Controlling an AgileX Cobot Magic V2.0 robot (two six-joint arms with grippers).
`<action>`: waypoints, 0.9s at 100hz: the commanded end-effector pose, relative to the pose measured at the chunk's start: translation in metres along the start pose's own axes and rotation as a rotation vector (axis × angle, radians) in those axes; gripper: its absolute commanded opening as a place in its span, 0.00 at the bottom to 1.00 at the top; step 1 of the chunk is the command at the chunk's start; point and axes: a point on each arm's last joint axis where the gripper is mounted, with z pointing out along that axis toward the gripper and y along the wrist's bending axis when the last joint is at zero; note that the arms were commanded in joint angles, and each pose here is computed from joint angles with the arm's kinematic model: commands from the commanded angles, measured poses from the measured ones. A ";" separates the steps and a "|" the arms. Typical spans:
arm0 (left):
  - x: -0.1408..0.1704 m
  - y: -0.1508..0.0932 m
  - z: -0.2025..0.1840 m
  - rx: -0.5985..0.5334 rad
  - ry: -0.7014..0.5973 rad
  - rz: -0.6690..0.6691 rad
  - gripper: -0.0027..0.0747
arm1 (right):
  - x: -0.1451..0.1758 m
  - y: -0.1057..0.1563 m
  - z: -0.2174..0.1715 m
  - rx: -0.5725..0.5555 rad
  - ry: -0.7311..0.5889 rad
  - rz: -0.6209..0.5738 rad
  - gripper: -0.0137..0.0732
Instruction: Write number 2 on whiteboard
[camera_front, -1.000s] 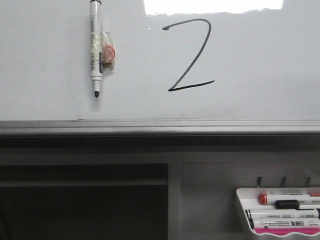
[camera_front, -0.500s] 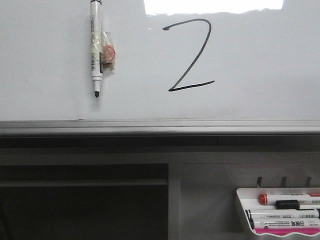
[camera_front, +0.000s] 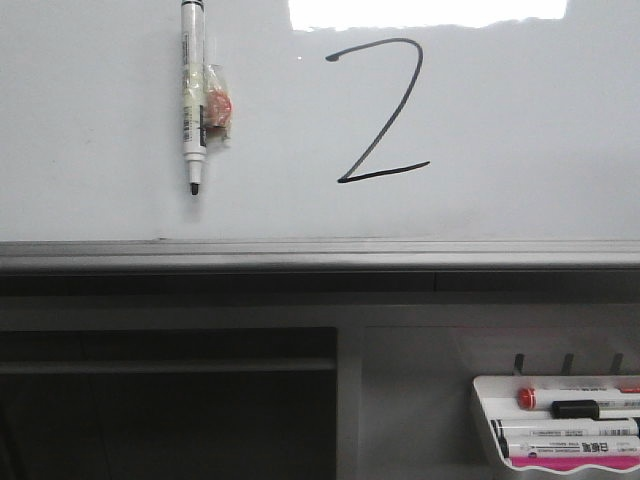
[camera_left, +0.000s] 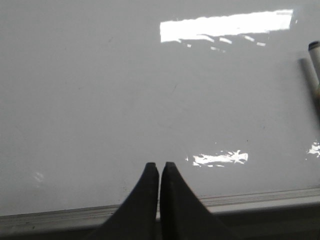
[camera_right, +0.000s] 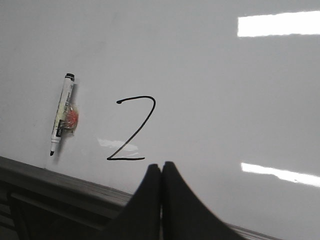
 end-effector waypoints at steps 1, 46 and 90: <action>-0.004 0.001 -0.002 -0.010 -0.094 -0.017 0.01 | -0.011 -0.003 0.000 0.039 -0.047 0.006 0.08; -0.004 0.000 -0.002 0.003 -0.086 -0.030 0.01 | -0.011 -0.003 0.000 0.039 -0.047 0.006 0.08; -0.004 0.000 -0.002 0.003 -0.086 -0.030 0.01 | -0.011 -0.003 0.000 0.039 -0.047 0.006 0.08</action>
